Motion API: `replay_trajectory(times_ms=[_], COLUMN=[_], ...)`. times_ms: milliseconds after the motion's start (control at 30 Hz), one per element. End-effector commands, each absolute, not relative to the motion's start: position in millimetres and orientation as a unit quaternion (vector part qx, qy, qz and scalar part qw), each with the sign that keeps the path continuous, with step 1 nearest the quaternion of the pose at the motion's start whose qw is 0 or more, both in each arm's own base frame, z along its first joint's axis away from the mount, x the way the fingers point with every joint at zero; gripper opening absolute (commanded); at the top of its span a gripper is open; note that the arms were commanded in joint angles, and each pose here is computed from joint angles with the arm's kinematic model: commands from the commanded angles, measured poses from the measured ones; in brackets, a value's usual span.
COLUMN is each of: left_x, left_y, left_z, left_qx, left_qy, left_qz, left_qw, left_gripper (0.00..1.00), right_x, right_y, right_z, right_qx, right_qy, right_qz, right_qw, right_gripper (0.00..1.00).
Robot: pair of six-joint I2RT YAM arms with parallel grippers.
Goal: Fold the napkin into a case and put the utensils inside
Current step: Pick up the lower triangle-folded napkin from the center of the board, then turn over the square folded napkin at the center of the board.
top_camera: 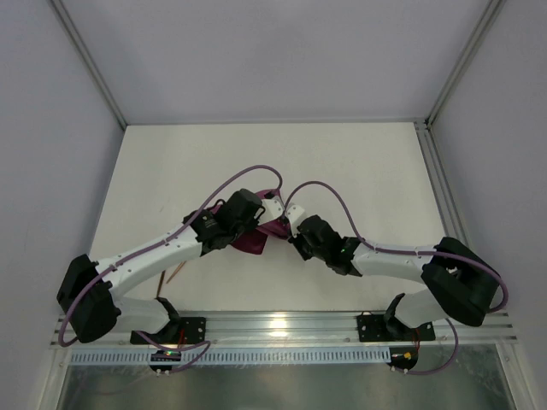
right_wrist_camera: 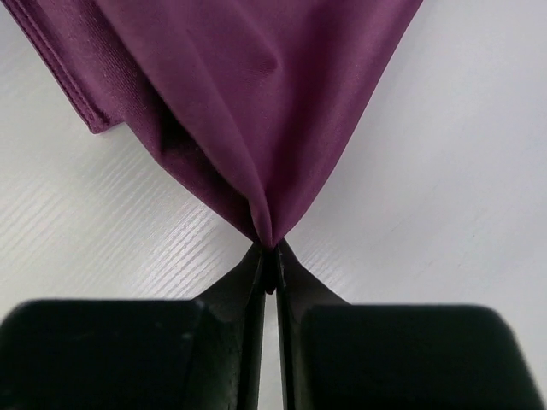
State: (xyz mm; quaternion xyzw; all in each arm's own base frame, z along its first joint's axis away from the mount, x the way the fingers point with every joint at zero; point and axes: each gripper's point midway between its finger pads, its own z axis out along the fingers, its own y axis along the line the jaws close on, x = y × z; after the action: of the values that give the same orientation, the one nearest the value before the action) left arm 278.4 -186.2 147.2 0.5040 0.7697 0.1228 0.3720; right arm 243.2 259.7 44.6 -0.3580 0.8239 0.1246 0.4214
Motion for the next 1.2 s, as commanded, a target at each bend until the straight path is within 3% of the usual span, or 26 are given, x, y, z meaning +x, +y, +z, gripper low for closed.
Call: replay_trajectory(times_ms=[0,100,667,900,1167], left_x=[284.2,286.3,274.2,257.5,266.1], left_y=[-191.8,-184.6,-145.2,-135.8,-110.0], left_z=[185.9,201.8,281.0,299.0,301.5], left_qx=[0.481,0.470,0.430,0.428,0.403], left_qy=[0.763,0.763,0.751,0.750,0.747], left_qz=[0.102,0.104,0.125,0.105,0.165], left_qw=[0.420,0.431,0.486,0.494,0.503], left_gripper=[0.00,0.00,0.00,0.00,0.00], right_x=[254.5,251.5,202.6,183.9,168.1], right_y=[272.6,270.6,267.1,262.6,295.0], right_z=[93.6,116.5,224.2,239.5,253.9], right_qx=[-0.344,-0.353,-0.469,-0.493,-0.487], right_qy=[0.803,0.795,0.764,0.762,0.746], right_qz=[0.145,0.147,0.197,0.215,0.304], right_qw=[0.465,0.471,0.397,0.361,0.338], right_gripper=[0.10,0.03,0.03,0.03,0.03])
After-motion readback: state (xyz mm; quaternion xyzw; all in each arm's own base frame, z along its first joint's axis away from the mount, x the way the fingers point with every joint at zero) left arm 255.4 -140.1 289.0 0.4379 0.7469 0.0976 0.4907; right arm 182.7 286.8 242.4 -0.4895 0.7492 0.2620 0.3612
